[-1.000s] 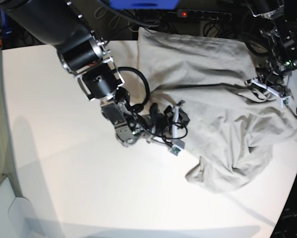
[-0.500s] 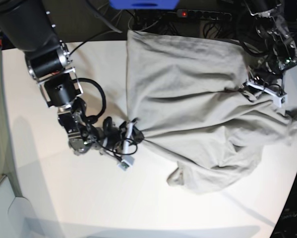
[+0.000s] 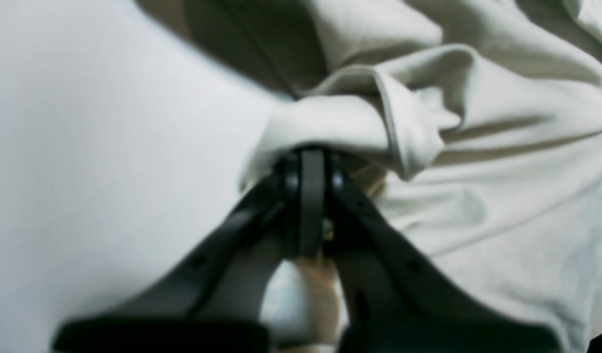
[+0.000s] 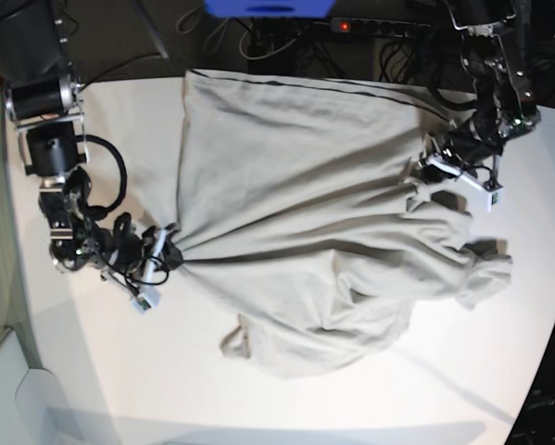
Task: Layout the t-shirt on the table in an organized manner, then fold the t-shirt properly
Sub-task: 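Spread the shirt with both grippers, pulling them apart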
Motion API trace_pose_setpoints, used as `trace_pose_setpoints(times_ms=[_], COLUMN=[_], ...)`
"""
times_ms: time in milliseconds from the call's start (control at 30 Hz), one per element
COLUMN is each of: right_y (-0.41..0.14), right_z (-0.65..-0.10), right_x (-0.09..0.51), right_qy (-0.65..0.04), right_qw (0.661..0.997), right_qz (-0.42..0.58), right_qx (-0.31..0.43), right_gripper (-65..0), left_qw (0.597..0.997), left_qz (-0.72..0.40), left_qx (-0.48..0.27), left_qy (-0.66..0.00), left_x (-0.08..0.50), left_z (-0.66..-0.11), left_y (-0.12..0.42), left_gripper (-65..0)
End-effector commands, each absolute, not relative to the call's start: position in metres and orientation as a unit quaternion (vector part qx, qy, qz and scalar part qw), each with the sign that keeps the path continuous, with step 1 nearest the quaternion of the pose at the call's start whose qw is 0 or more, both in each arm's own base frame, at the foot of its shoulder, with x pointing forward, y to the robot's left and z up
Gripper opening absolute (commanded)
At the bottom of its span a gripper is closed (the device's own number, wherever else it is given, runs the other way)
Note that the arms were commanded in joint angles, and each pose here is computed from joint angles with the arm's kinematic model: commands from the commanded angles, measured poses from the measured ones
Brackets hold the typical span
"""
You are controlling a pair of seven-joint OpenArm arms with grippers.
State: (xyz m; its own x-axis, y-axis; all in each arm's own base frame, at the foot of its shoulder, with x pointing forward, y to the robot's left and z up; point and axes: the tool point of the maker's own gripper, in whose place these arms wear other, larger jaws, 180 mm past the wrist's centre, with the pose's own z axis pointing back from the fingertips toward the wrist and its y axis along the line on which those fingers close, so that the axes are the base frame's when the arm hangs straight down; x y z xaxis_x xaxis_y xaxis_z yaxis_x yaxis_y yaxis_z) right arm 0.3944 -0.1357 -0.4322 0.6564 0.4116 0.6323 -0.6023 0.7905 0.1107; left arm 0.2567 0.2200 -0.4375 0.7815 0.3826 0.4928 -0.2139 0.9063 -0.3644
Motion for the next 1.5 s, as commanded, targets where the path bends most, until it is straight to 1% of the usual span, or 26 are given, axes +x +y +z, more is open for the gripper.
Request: trace_pose_setpoints(times_ms=[0, 100, 233, 400, 567, 700, 733, 833, 1000, 1067, 1133, 1233, 1467], right_y=[-0.150, -0.130, -0.072, 0.003, 0.075, 0.111, 0.113, 0.110, 0.081, 0.066, 0.050, 0.028, 0.013], right_z=[-0.443, -0.434, -0.416, -0.410, -0.404, -0.389, -0.387, -0.359, -0.309, -0.299, -0.292, -0.293, -0.313], right_x=[0.376, 0.353, 0.326, 0.292, 0.257, 0.248, 0.250, 0.273, 0.310, 0.327, 0.346, 0.376, 0.439], right_qy=[-0.256, -0.258, -0.280, -0.273, -0.267, -0.279, -0.283, -0.324, -0.399, -0.413, -0.425, -0.425, -0.410], right_qw=[0.907, 0.890, 0.856, 0.821, 0.781, 0.757, 0.757, 0.746, 0.723, 0.724, 0.733, 0.756, 0.788], right_qz=[0.314, 0.358, 0.414, 0.468, 0.511, 0.526, 0.525, 0.524, 0.527, 0.523, 0.506, 0.476, 0.426], right_qx=[0.119, 0.112, 0.135, 0.181, 0.240, 0.267, 0.268, 0.253, 0.200, 0.178, 0.162, 0.147, 0.172], right_gripper=[-58.8, -58.8, -58.8, -58.7, -58.7, -58.7, -58.7, -58.7, -58.7, -58.7, -58.5, -58.5, -58.6], left_qw=[0.946, 0.945, 0.941, 0.926, 0.925, 0.918, 0.917, 0.912, 0.912, 0.912, 0.912, 0.913, 0.915], left_qz=[0.153, 0.147, 0.152, 0.190, 0.195, 0.215, 0.220, 0.234, 0.231, 0.230, 0.231, 0.231, 0.233], left_qx=[-0.120, -0.107, -0.095, -0.078, -0.031, -0.012, -0.009, -0.004, 0.005, 0.006, 0.006, 0.006, 0.003], left_qy=[-0.261, -0.271, -0.286, -0.317, -0.325, -0.332, -0.333, -0.336, -0.339, -0.340, -0.338, -0.337, -0.328], left_x=[0.245, 0.253, 0.263, 0.272, 0.271, 0.268, 0.266, 0.262, 0.261, 0.261, 0.260, 0.259, 0.253], left_z=[-0.446, -0.438, -0.428, -0.411, -0.401, -0.395, -0.395, -0.392, -0.386, -0.386, -0.386, -0.387, -0.393], left_y=[0.230, 0.242, 0.257, 0.289, 0.320, 0.339, 0.342, 0.352, 0.361, 0.362, 0.362, 0.362, 0.358], left_gripper=[-64.9, -64.9, -64.9, -64.9, -64.9, -64.9, -64.9, -64.9, -64.9, -64.9, -64.9, -64.9, -64.9])
